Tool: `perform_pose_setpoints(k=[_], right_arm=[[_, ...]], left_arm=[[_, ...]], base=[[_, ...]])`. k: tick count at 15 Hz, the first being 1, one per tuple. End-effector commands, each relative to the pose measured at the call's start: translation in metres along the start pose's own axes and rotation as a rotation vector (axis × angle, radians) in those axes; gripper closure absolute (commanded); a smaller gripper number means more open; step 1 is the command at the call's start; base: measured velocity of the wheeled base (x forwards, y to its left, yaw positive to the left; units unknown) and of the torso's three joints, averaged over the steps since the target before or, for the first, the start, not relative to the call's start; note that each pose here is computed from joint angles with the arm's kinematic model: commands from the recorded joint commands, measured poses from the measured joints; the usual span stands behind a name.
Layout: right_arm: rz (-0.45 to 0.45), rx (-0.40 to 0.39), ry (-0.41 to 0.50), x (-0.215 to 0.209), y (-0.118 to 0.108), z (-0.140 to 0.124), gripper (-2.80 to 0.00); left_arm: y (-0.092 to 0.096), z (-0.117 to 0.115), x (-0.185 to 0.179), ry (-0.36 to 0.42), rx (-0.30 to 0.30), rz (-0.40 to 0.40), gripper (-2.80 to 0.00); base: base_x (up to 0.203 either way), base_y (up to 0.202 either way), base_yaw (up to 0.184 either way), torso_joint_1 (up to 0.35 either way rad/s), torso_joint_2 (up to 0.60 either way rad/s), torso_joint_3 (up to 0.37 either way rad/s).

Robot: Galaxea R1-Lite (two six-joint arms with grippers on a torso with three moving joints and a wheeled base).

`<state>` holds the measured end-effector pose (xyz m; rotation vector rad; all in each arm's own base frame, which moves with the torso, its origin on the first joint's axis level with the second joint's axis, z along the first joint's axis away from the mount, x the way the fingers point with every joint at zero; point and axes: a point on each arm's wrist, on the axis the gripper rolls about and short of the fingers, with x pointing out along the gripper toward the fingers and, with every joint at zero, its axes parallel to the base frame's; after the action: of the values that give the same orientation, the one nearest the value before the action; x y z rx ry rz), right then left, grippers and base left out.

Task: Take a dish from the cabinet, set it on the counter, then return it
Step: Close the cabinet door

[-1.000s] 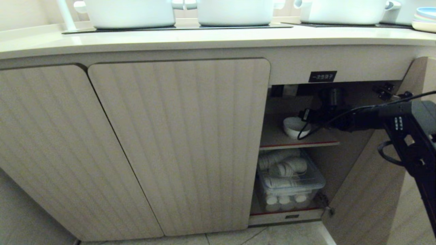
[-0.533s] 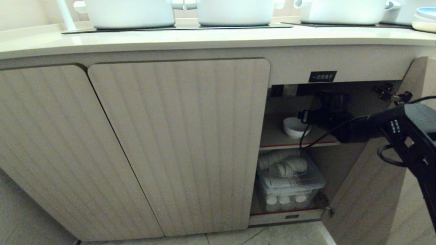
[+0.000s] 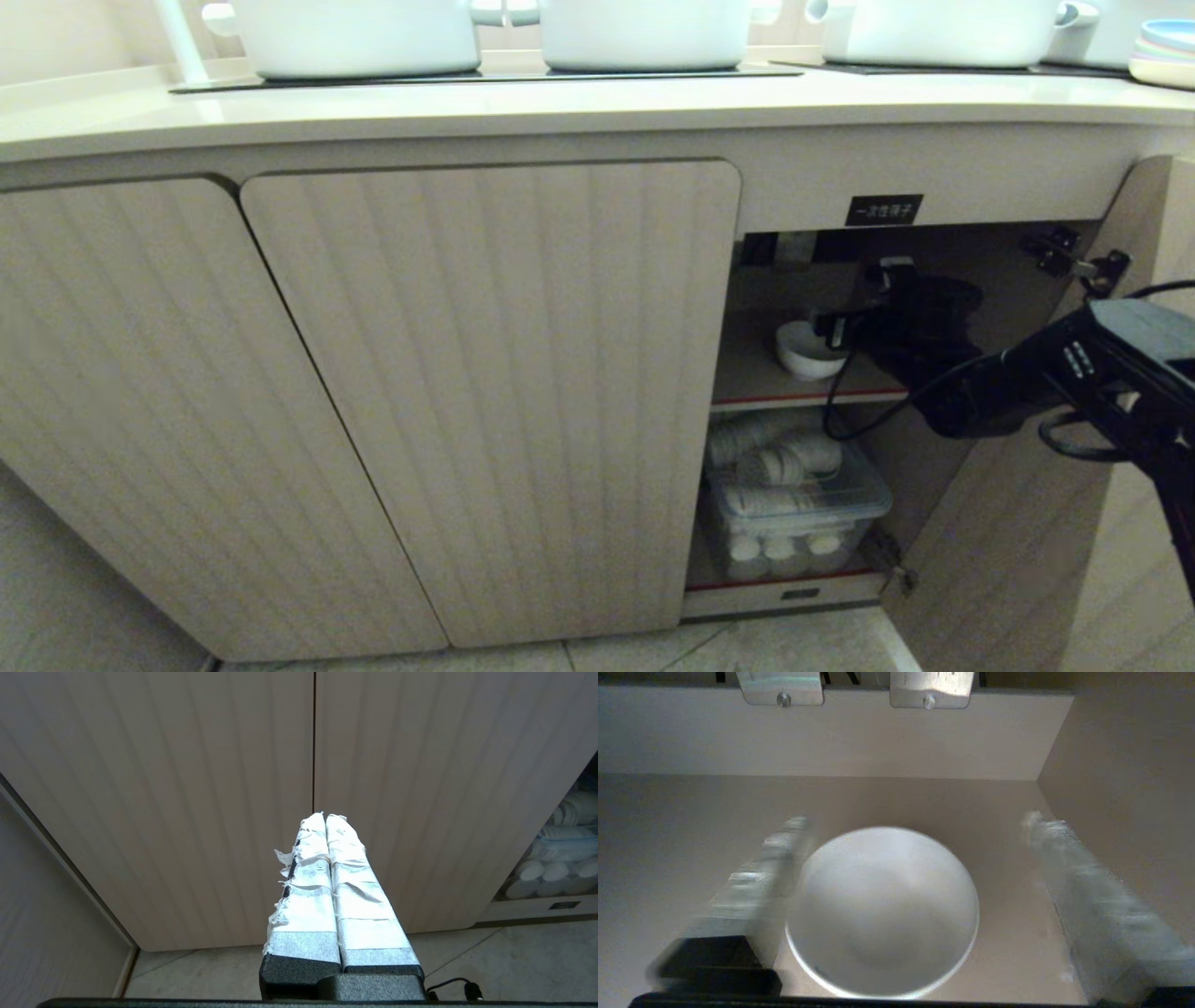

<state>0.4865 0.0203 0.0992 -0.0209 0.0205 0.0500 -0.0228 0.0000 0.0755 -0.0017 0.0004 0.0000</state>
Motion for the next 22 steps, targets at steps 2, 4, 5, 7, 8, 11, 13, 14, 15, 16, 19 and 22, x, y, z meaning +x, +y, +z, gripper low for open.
perform_pose_setpoints(k=[2, 4, 5, 7, 8, 11, 13, 14, 15, 16, 19, 22], right_arm=[[0.004, 0.007, -0.012, -0.005, 0.001, 0.006, 0.00], [0.007, 0.007, -0.018, -0.010, 0.001, 0.009, 0.00], [0.008, 0.008, -0.024, -0.012, 0.001, 0.011, 0.00], [0.011, 0.026, -0.036, -0.018, 0.003, 0.015, 0.00], [0.011, 0.028, -0.034, -0.021, 0.003, 0.016, 0.00], [0.012, 0.031, -0.049, -0.030, 0.003, 0.019, 0.00], [0.038, 0.032, -0.057, -0.043, 0.004, 0.017, 0.00], [0.050, 0.032, -0.067, -0.048, 0.005, 0.019, 0.00], [0.056, 0.033, -0.077, -0.055, 0.005, 0.020, 0.00], [0.061, 0.033, -0.090, -0.060, 0.007, 0.023, 0.00], [0.070, 0.034, -0.084, -0.075, 0.010, 0.027, 0.00], [0.072, 0.034, -0.083, -0.091, 0.010, 0.031, 0.00]], left_arm=[[0.000, 0.000, 0.000, 0.000, 0.000, 0.000, 0.00], [0.000, 0.000, 0.000, 0.000, 0.000, 0.000, 0.00], [0.000, 0.000, 0.000, 0.000, 0.000, 0.000, 0.00], [0.000, 0.000, 0.000, 0.000, 0.000, 0.000, 0.00], [0.000, 0.000, 0.000, 0.000, 0.000, 0.000, 0.00], [0.000, 0.000, 0.000, 0.000, 0.002, 0.000, 0.00], [0.000, 0.000, 0.000, 0.000, 0.000, 0.000, 0.00], [0.000, 0.000, 0.000, 0.000, 0.000, 0.000, 0.00], [0.000, 0.000, 0.000, 0.000, 0.000, 0.000, 0.00], [0.000, 0.000, 0.000, 0.000, 0.000, 0.000, 0.00], [0.000, 0.000, 0.000, 0.000, 0.000, 0.001, 0.00], [0.000, 0.000, 0.000, 0.000, 0.000, 0.000, 0.00]], base=[[0.000, 0.000, 0.000, 0.000, 0.00, 0.000], [0.000, 0.000, 0.000, 0.000, 0.00, 0.000], [0.000, 0.000, 0.000, 0.000, 0.00, 0.000], [0.000, 0.000, 0.000, 0.000, 0.00, 0.000], [0.000, 0.000, 0.000, 0.000, 0.00, 0.000], [0.000, 0.000, 0.000, 0.000, 0.00, 0.000], [0.000, 0.000, 0.000, 0.000, 0.00, 0.000], [0.000, 0.000, 0.000, 0.000, 0.00, 0.000], [0.000, 0.000, 0.000, 0.000, 0.00, 0.000], [0.000, 0.000, 0.000, 0.000, 0.00, 0.000], [0.000, 0.000, 0.000, 0.000, 0.00, 0.000], [0.000, 0.000, 0.000, 0.000, 0.00, 0.000]])
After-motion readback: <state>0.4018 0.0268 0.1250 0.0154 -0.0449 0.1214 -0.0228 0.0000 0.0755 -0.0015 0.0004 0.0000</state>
